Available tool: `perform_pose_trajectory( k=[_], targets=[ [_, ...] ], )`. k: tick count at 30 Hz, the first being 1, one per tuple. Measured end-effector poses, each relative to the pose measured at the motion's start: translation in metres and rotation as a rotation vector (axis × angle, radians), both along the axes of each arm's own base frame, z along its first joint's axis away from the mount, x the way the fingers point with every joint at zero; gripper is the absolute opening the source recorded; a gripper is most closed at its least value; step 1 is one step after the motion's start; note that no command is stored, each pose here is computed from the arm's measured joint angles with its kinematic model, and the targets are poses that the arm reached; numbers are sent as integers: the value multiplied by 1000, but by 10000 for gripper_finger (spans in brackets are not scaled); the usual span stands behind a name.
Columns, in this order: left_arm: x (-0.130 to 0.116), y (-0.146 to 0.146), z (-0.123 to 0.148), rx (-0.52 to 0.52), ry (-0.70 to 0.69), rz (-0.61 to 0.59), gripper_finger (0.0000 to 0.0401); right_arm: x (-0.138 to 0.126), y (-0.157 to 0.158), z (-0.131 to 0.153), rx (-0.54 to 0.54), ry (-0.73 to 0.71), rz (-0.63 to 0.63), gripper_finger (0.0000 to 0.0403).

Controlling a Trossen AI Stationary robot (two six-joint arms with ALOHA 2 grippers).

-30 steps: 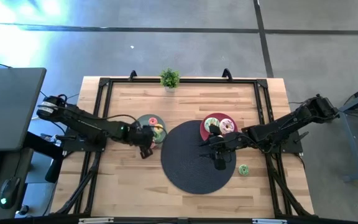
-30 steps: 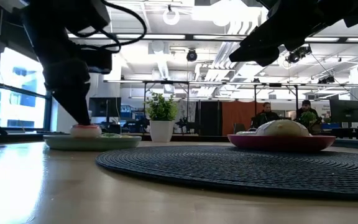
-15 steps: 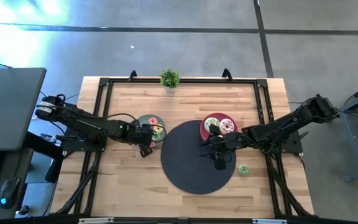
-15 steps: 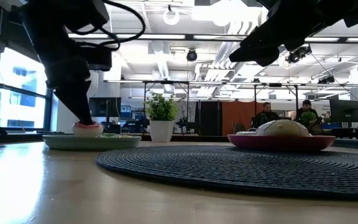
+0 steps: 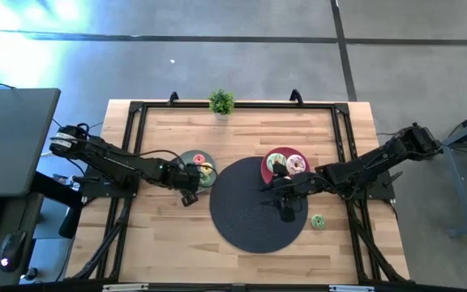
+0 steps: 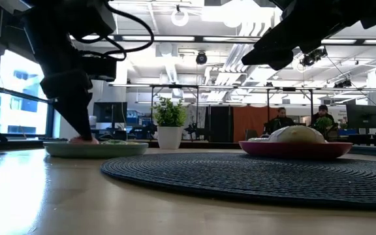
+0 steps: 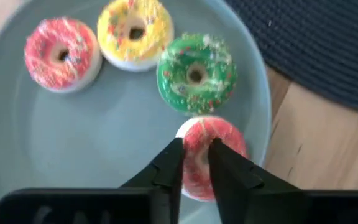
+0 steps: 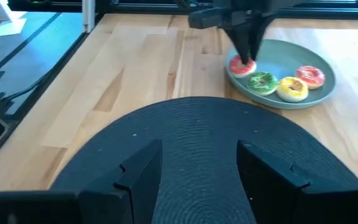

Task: Pick & Place donuts
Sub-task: Put the small red donut on the blue plate, then put the small green donut on the blue plate

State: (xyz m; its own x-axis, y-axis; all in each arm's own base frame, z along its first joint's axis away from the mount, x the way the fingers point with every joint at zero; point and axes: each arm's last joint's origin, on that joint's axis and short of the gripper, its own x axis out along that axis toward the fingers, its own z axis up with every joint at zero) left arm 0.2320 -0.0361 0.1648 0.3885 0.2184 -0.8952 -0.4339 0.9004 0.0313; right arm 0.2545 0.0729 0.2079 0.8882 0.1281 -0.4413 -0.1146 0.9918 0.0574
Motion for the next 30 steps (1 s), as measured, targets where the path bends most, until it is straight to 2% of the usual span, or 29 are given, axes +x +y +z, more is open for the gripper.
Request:
perform_pose_trajectory(
  k=[3,6,11,15,20,23,26,30],
  targets=[
    [0,0,0,14,2,-2,99,-1,4,-1,3,8,24,197],
    [-3,1,-1,21,30,0,129,-5,9,3,-15,80,48,197],
    [-3,2,2,51,19,12,161,-15,17,21,8,334,2,197],
    [5,2,14,95,-36,20,167,-29,21,29,94,566,-93,197],
    [18,0,31,131,-114,-17,168,-56,25,11,272,883,-233,197],
    [22,0,38,155,-133,-34,168,-71,32,-8,346,1025,-260,197],
    [23,0,41,170,-139,-46,168,-83,35,-24,365,1094,-289,197],
    [23,0,41,182,-140,-43,168,-95,33,-39,322,1129,-340,197]
  ],
)
